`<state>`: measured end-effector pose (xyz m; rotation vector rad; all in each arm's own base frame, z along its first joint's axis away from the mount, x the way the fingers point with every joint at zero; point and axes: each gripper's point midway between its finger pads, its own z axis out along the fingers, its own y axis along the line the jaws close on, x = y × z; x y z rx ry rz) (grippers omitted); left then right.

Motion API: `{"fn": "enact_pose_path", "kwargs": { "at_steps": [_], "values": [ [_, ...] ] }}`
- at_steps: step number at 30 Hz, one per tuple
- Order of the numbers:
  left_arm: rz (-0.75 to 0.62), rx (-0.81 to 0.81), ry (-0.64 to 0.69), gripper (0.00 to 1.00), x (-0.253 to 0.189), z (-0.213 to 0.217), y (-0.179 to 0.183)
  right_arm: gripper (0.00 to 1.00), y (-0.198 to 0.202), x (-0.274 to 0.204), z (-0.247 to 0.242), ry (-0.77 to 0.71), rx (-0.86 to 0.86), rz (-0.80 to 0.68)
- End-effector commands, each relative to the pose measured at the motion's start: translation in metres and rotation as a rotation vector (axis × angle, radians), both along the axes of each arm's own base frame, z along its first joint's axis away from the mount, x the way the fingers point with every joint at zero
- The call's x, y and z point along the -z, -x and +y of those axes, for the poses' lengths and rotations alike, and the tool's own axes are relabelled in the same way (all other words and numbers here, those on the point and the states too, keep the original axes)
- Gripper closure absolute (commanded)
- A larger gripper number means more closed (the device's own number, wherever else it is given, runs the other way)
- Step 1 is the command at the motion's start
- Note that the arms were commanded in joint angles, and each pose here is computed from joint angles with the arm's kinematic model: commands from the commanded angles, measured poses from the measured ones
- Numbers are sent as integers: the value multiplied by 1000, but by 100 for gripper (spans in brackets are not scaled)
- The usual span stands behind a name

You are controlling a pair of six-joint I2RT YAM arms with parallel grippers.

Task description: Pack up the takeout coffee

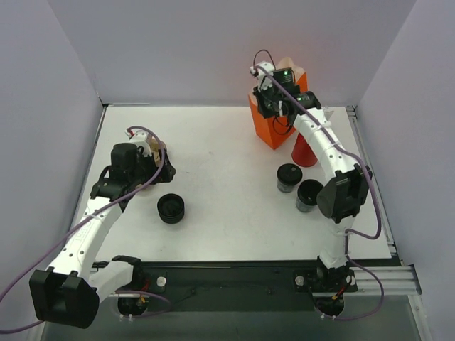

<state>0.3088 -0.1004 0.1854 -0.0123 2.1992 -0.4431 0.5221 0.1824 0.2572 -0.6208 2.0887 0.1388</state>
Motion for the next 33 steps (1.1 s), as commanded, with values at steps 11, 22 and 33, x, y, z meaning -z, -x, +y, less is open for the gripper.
{"fn": "enact_pose_path", "kwargs": {
  "at_steps": [11,22,33],
  "values": [
    [-80,-320,-108,3,-26,65,-3,100,153,-30,101,-71,-78,-20],
    [-56,-445,-156,3,-23,87,-4,100,189,-26,154,-129,77,-28],
    [-54,-467,-122,3,-22,86,-3,75,184,-53,182,-246,120,-48]
  ]
}}
